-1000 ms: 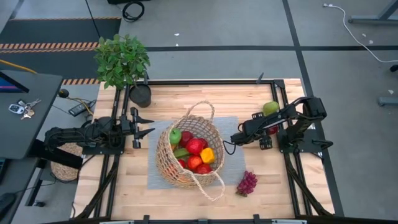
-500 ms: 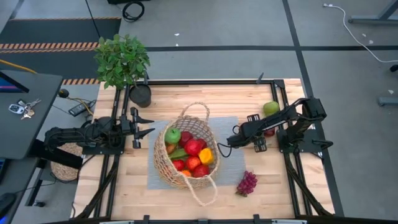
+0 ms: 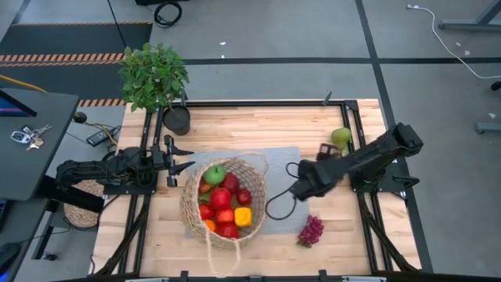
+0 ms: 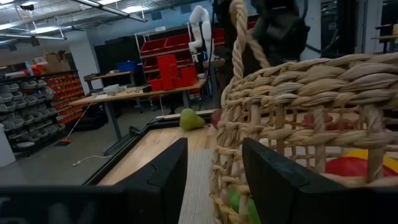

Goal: Build produce basket
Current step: Put the red apple into the brown basket

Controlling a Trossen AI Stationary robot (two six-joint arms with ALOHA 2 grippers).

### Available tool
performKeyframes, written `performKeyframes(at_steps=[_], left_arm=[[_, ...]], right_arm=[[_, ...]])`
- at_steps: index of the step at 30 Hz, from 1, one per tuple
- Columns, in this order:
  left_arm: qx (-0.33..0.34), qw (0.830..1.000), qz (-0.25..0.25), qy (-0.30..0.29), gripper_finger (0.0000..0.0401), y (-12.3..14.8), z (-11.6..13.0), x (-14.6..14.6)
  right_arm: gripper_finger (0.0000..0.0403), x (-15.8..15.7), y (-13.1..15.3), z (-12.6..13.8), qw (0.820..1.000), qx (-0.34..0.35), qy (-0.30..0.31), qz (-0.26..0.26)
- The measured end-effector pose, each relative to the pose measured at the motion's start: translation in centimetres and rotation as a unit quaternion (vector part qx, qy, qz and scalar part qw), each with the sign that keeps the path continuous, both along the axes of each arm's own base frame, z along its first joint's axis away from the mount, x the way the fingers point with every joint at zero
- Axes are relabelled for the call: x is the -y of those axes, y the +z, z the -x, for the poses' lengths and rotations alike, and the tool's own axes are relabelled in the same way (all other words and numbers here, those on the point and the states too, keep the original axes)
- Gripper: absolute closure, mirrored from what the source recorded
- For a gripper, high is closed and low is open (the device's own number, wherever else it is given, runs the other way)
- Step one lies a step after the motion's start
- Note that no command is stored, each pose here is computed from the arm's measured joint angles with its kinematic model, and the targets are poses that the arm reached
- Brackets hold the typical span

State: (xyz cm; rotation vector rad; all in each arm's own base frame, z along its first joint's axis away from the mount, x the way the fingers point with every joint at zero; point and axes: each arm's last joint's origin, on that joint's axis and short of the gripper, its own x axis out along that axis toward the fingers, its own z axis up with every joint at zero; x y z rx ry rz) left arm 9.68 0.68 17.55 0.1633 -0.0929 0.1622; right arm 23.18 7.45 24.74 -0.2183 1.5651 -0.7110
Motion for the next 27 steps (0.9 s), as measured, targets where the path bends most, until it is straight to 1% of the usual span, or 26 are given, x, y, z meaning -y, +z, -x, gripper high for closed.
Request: performKeyframes(at_steps=[3, 5, 7, 10, 11, 12, 14, 16, 19, 23, 25, 27], left_arm=[[0.0, 1.0, 0.0, 0.0, 0.0241, 0.0, 0.0, 0.0], [0.0, 1.0, 0.0, 0.0, 0.0241, 0.0, 0.0, 0.0], [0.0, 1.0, 0.0, 0.0, 0.0241, 0.0, 0.0, 0.0], [0.0, 1.0, 0.0, 0.0, 0.0241, 0.0, 0.0, 0.0], [0.0, 1.0, 0.0, 0.0, 0.0241, 0.0, 0.0, 0.0], [0.0, 1.0, 0.0, 0.0, 0.0241, 0.0, 0.0, 0.0], [0.0, 1.0, 0.0, 0.0, 0.0241, 0.0, 0.0, 0.0], [0.0, 1.0, 0.0, 0.0, 0.0241, 0.0, 0.0, 0.0], [0.0, 1.0, 0.0, 0.0, 0.0241, 0.0, 0.0, 0.0], [0.0, 1.0, 0.0, 0.0, 0.0241, 0.0, 0.0, 0.0], [0.0, 1.0, 0.0, 0.0, 0.0241, 0.0, 0.0, 0.0], [0.0, 1.0, 0.0, 0.0, 0.0241, 0.0, 0.0, 0.0]], right_arm=[[0.0203, -0.8, 0.8, 2.1, 0.998, 0.067, -0.021, 0.001], [0.0204, -1.3, 1.6, 3.5, 0.988, 0.153, -0.034, 0.007], [0.0206, -1.6, 2.1, 4.6, 0.966, 0.255, -0.036, 0.021], [0.0207, -1.6, 2.5, 5.7, 0.919, 0.391, -0.045, 0.034], [0.0206, -1.6, 2.4, 6.0, 0.906, 0.42, -0.049, 0.034], [0.0206, -1.5, 2.3, 6.2, 0.898, 0.436, -0.053, 0.027], [0.0206, -1.3, 1.8, 6.7, 0.892, 0.446, -0.066, 0.017], [0.0206, -1.0, 0.9, 7.2, 0.887, 0.452, -0.087, 0.019], [0.0205, -0.3, -0.9, 8.1, 0.881, 0.459, -0.105, 0.043], [0.0201, 0.6, -3.1, 9.3, 0.873, 0.461, -0.147, 0.056], [0.0198, 0.8, -3.9, 9.7, 0.878, 0.447, -0.164, 0.051], [0.0193, 1.0, -4.6, 10.0, 0.885, 0.431, -0.169, 0.053]])
